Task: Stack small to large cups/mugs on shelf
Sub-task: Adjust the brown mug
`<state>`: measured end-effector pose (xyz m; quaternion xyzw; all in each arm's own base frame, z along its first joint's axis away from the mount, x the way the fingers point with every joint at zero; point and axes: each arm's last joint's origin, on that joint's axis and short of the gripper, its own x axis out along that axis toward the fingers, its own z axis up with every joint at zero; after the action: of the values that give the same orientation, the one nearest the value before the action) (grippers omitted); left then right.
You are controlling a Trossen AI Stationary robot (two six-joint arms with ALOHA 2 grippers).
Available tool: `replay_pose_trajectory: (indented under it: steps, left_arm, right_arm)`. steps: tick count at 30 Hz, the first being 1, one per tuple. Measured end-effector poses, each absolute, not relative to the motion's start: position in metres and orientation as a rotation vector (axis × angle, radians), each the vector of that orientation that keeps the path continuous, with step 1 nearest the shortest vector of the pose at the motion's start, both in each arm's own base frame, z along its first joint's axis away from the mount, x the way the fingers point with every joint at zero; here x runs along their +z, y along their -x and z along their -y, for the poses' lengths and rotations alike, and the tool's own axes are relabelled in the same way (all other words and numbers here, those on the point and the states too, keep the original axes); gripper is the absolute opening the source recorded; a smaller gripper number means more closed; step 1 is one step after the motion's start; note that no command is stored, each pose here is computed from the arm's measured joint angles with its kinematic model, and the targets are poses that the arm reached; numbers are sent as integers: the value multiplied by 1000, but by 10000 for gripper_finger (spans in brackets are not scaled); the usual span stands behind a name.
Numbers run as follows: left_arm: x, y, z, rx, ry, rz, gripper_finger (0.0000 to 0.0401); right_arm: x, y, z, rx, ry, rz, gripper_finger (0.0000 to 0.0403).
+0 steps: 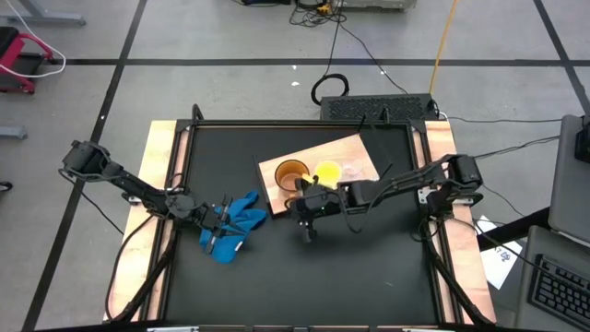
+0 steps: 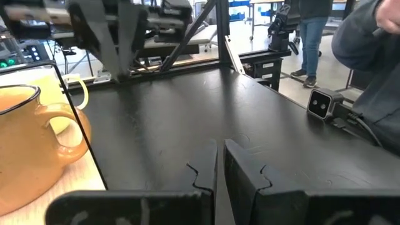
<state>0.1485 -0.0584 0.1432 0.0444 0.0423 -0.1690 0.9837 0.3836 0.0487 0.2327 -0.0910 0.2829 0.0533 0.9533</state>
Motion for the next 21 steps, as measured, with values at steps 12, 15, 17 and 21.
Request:
replay_pose_trajectory:
  steps: [12,15,17,21]
  left_arm:
    - [143,-149,58,-341,-104,-83,31]
    - [143,-149,58,-341,-107,-83,31]
    - [143,-149,58,-342,-113,-82,31]
    - [143,-149,58,-343,-119,-81,31]
  right_arm:
    - [208,-393,-45,-3,180,-625,0]
    - [205,-394,-43,-16,161,-642,0]
    - [203,-395,-42,-24,146,-643,0]
    - [201,-394,-40,-30,137,-658,0]
